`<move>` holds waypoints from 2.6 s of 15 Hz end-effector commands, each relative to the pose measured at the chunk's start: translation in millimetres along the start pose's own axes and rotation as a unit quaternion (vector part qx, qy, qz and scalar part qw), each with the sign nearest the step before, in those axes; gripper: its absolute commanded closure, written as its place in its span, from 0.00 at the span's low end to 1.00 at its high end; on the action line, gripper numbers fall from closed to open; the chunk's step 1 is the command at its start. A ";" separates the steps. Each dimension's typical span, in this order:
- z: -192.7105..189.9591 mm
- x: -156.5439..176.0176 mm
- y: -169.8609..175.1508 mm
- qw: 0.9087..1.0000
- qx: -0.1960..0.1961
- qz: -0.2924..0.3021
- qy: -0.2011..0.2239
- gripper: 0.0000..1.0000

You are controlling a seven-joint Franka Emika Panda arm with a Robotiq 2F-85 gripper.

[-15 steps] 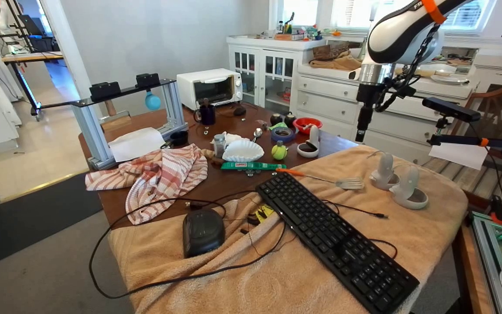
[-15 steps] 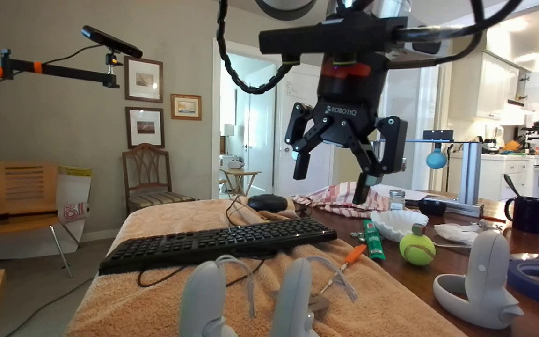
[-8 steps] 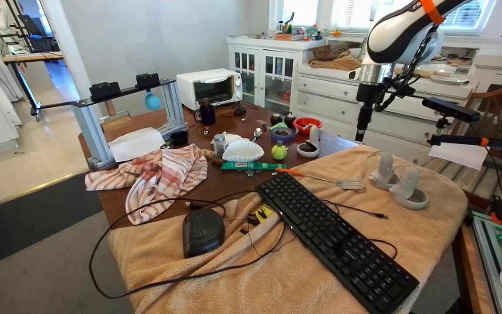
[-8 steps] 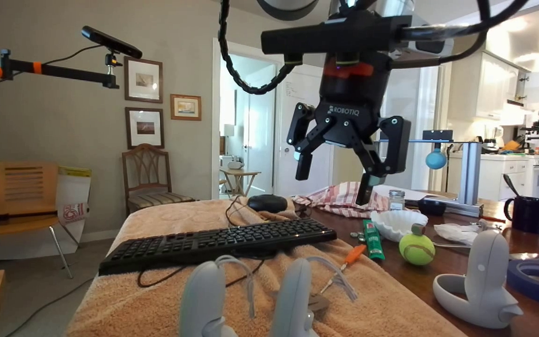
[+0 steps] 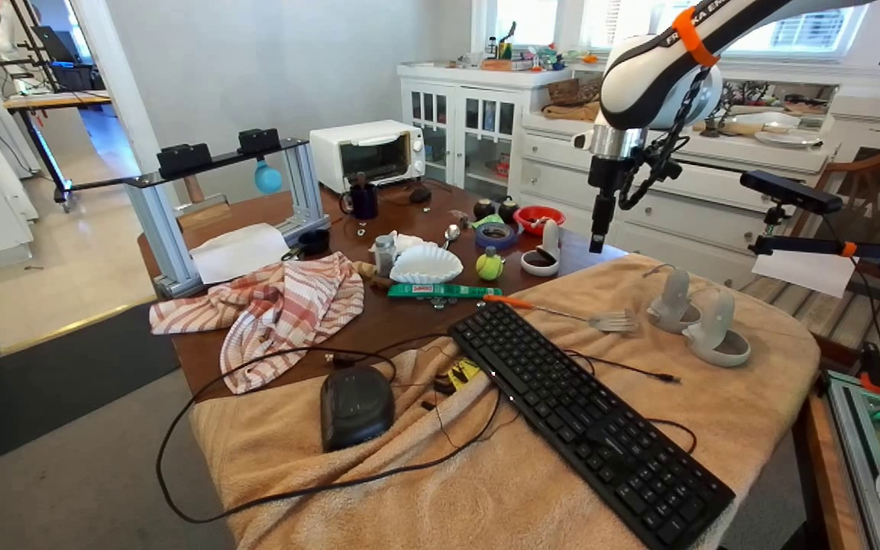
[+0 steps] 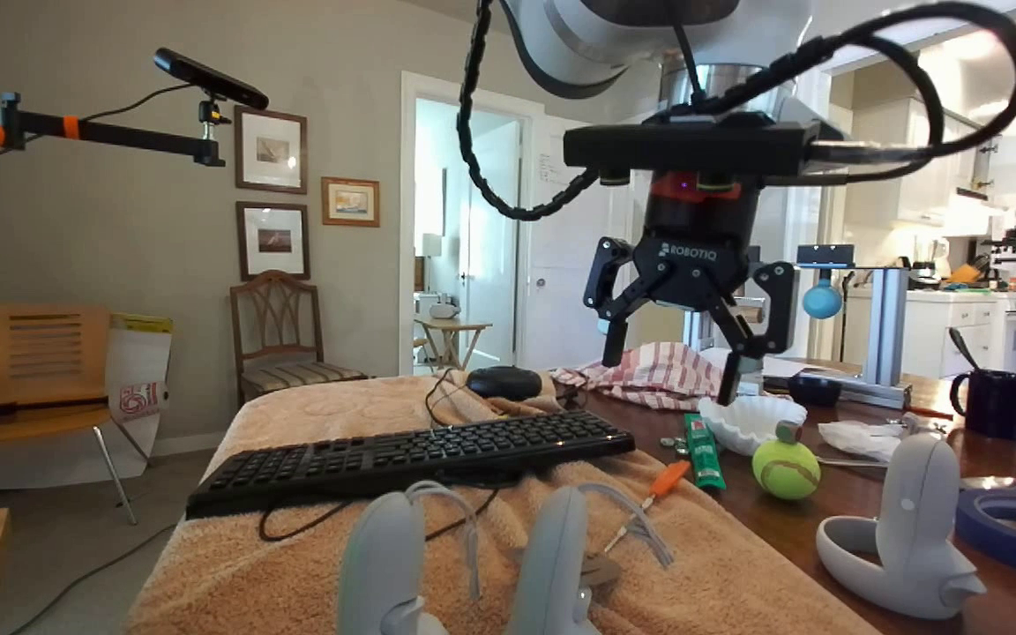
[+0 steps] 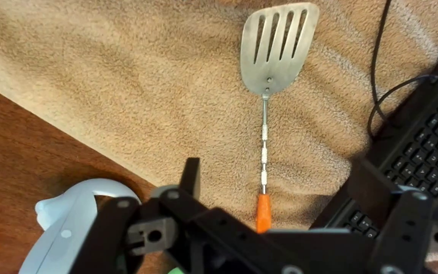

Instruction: Use the spatula to lift one of the white items on the table

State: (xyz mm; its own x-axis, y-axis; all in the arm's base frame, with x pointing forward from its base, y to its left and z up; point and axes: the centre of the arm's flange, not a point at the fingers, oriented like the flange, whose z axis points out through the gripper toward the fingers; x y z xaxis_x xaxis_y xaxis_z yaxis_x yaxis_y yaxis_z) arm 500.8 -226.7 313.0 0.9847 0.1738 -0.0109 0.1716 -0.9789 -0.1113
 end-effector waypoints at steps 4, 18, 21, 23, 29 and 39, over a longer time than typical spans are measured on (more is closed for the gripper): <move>39.2 59.9 5.9 0.999 0.020 -0.013 -0.045 0.00; 98.6 86.6 -17.0 0.995 0.005 -0.014 -0.102 0.12; 104.7 88.0 -14.9 0.994 0.001 -0.015 -0.108 0.37; 108.0 89.9 -14.0 0.994 -0.002 -0.016 -0.109 0.39; 117.8 107.7 -12.2 0.993 -0.012 -0.038 -0.113 0.56; 127.7 132.9 -22.4 0.991 -0.008 -0.055 -0.119 0.67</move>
State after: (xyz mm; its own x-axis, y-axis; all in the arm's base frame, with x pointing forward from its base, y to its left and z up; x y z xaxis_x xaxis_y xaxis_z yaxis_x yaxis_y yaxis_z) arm 613.1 -170.4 193.7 0.9335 0.2928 -0.2070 0.2761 -0.9552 -0.1061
